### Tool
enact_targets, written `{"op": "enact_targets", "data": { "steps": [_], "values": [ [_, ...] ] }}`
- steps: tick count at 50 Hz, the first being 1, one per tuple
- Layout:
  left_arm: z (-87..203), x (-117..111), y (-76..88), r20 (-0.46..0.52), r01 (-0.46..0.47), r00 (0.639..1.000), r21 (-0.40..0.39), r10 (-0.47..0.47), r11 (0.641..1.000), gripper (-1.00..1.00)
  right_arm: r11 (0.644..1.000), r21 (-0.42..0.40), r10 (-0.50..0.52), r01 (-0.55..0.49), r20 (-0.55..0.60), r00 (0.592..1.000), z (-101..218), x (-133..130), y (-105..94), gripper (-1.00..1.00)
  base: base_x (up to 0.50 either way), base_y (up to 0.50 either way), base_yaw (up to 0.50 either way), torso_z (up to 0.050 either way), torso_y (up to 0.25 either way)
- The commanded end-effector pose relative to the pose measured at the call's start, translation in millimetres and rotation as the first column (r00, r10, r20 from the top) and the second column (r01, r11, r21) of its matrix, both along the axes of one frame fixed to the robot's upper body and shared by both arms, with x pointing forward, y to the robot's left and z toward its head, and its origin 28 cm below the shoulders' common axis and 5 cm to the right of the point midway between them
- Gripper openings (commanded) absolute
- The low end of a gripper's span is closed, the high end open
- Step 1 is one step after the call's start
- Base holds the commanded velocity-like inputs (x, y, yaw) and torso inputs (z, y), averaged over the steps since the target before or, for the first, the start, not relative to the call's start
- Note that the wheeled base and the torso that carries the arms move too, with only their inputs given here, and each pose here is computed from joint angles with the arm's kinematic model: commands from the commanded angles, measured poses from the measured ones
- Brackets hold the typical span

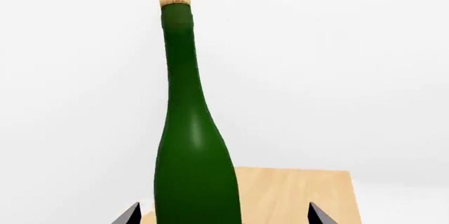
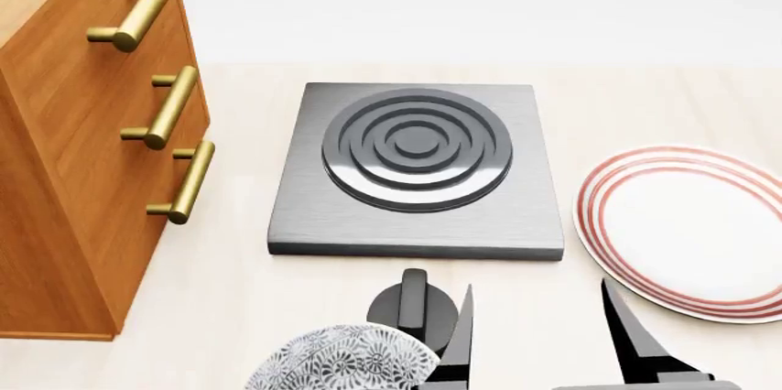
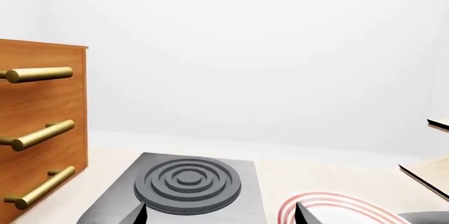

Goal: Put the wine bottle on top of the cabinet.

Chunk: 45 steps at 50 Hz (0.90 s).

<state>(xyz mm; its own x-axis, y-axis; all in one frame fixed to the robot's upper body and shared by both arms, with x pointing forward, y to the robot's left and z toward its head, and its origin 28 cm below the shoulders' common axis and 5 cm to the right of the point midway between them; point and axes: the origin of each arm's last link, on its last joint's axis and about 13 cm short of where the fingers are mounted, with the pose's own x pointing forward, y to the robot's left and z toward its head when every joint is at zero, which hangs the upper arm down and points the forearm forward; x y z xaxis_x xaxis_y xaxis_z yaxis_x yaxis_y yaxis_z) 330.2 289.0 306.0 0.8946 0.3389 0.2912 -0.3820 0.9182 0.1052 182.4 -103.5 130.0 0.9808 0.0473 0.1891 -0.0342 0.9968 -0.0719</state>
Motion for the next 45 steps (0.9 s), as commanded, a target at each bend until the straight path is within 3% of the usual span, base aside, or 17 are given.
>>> {"op": "enact_targets", "data": {
  "steps": [1,19,23,32,37,45],
  "values": [
    [-19.1,-39.4,-27.6,0.088,0.170,0.980,0.071,-0.176,0.983,1.00,1.000,0.001,-0.003,0.003,0.023,1.000,2.7,0.9,-0.6,1.00,0.00,0.00,0.00,0.000,0.000],
    [-54.3,-75.5,-55.9,0.137,0.272,0.948,0.114,-0.286,0.956,1.00,1.000,-0.002,0.007,-0.007,0.023,1.000,3.7,0.3,1.8,1.00,0.00,0.00,0.00,0.000,0.000],
    [-65.6,-85.0,-62.9,0.158,0.304,0.936,0.077,-0.313,0.949,1.00,1.000,0.000,0.007,-0.007,0.025,1.000,3.8,0.5,1.2,1.00,0.00,0.00,0.00,0.000,0.000],
    [-89.8,-108.1,-81.0,0.140,0.371,0.912,0.122,-0.386,0.921,1.00,1.000,0.000,0.009,-0.009,0.031,0.999,5.3,-0.2,1.7,1.00,0.00,0.00,0.00,0.000,0.000],
    [-112.4,-117.4,-87.0,0.119,0.390,0.909,0.098,-0.399,0.916,1.00,1.000,-0.001,0.017,-0.017,0.035,0.999,7.0,-0.9,3.7,1.00,0.00,0.00,0.00,0.000,0.000],
    [-123.7,-125.7,-93.0,0.102,0.406,0.904,0.101,-0.415,0.908,1.00,1.000,-0.003,0.022,-0.021,0.041,0.999,9.0,-1.0,4.3,1.00,0.00,0.00,0.00,0.000,0.000]
  ]
}}
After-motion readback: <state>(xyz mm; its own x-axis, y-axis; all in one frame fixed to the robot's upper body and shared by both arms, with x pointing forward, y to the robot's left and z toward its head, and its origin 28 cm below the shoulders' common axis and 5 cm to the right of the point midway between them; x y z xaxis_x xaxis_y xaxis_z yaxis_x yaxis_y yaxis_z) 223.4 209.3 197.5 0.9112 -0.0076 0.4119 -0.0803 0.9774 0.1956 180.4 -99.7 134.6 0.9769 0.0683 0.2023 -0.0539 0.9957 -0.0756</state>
